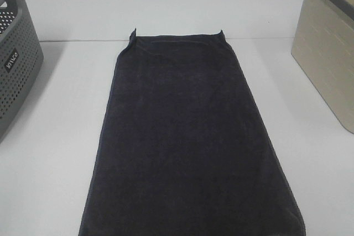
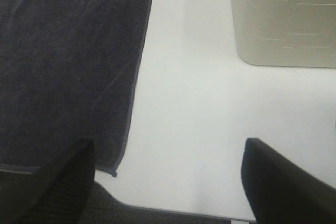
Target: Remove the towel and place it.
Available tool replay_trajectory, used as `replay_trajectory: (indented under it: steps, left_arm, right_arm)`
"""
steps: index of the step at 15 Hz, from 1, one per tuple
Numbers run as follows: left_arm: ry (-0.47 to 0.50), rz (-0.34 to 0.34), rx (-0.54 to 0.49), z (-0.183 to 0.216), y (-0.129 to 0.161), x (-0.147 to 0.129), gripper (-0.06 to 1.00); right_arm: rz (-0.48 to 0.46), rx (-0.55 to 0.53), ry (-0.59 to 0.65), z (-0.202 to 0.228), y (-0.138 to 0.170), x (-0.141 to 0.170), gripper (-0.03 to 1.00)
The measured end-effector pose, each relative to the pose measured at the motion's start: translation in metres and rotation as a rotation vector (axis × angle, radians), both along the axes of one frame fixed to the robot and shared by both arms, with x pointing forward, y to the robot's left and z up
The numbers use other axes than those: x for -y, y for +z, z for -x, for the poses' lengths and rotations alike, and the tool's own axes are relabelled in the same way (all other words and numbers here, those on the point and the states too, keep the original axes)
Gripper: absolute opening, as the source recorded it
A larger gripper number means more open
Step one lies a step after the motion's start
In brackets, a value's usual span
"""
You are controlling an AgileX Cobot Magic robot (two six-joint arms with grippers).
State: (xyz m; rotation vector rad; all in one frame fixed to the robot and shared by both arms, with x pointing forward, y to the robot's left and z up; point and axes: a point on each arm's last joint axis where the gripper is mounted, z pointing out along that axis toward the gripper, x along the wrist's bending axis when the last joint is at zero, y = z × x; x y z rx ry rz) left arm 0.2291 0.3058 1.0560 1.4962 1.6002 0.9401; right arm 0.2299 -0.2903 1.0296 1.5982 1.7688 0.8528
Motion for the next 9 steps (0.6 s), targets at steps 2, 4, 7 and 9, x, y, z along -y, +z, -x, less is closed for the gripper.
replay_trajectory:
  steps: [2,4,7,9]
  left_arm:
    - [-0.001,0.001,0.0,0.0,0.0,0.0001,0.8]
    - [-0.001,0.001,0.0,0.0,0.0,0.0001,0.8]
    - [-0.001,0.001,0.0,0.0,0.0,0.0001,0.8]
    - [-0.001,0.001,0.0,0.0,0.0,0.0001,0.8]
  right_arm:
    - [0.0,0.0,0.0,0.0,0.0,0.0,0.76]
    - [0.0,0.0,0.0,0.0,0.0,0.0,0.76]
    - [0.0,0.0,0.0,0.0,0.0,0.0,0.76]
    - [0.0,0.0,0.0,0.0,0.0,0.0,0.76]
